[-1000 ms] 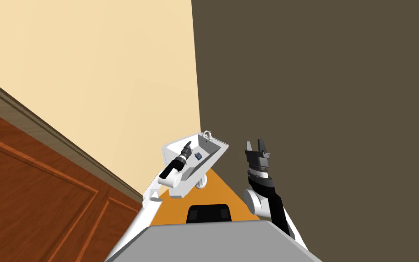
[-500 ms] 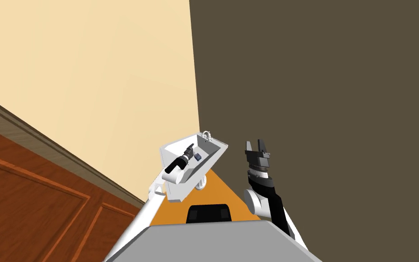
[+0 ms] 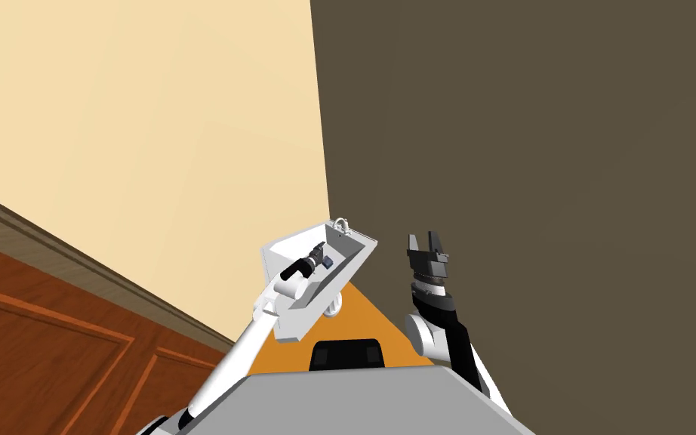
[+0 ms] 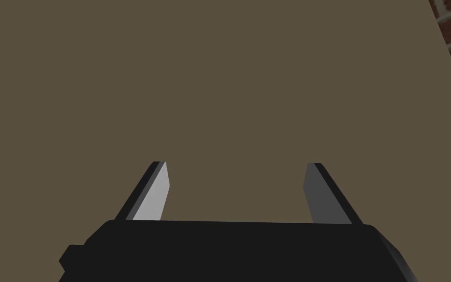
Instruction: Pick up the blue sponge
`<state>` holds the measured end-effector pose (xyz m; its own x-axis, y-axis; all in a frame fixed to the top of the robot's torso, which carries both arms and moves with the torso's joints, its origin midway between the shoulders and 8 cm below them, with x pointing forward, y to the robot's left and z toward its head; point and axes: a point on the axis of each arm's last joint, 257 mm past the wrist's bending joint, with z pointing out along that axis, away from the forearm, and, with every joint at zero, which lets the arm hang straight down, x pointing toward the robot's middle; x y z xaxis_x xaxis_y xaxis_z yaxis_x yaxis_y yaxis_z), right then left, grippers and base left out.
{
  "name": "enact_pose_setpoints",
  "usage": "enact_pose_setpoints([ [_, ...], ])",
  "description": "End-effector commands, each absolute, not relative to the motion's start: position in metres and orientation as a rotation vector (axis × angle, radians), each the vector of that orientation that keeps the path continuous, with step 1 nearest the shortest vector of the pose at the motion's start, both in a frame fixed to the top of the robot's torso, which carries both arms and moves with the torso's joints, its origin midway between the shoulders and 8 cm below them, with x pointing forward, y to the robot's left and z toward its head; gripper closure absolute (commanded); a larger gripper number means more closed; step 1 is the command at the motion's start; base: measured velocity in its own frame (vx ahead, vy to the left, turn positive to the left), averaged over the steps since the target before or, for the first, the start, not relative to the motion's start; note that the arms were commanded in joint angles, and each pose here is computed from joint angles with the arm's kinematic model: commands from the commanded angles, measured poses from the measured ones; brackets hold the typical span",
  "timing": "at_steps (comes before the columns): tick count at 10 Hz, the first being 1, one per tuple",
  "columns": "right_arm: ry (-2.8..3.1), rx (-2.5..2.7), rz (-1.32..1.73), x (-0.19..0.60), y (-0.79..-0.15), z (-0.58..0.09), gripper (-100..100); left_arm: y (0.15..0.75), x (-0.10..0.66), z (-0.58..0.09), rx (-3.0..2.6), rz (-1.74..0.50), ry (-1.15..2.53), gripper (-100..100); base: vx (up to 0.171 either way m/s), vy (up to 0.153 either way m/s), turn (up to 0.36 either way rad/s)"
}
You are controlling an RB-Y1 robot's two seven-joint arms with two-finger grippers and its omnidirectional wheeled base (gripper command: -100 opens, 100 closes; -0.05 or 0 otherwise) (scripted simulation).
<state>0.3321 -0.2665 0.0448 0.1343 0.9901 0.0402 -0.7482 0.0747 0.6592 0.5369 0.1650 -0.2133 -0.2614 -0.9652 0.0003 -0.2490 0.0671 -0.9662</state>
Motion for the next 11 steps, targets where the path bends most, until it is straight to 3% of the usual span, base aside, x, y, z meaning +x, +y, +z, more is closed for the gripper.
enact_pose_setpoints([
  [1, 0.485, 0.619, 1.383, 0.332, -0.267, 0.045, 0, 0.162, 0.538, -0.225, -1.261, -1.211, 1.663, -100, 0.025, 0.014, -0.047],
  [11, 0.485, 0.619, 1.383, 0.332, -0.267, 0.045, 0, 0.15, 0.534, -0.29, -1.382, -1.01, 1.96, -100, 0.02, 0.01, -0.046],
])
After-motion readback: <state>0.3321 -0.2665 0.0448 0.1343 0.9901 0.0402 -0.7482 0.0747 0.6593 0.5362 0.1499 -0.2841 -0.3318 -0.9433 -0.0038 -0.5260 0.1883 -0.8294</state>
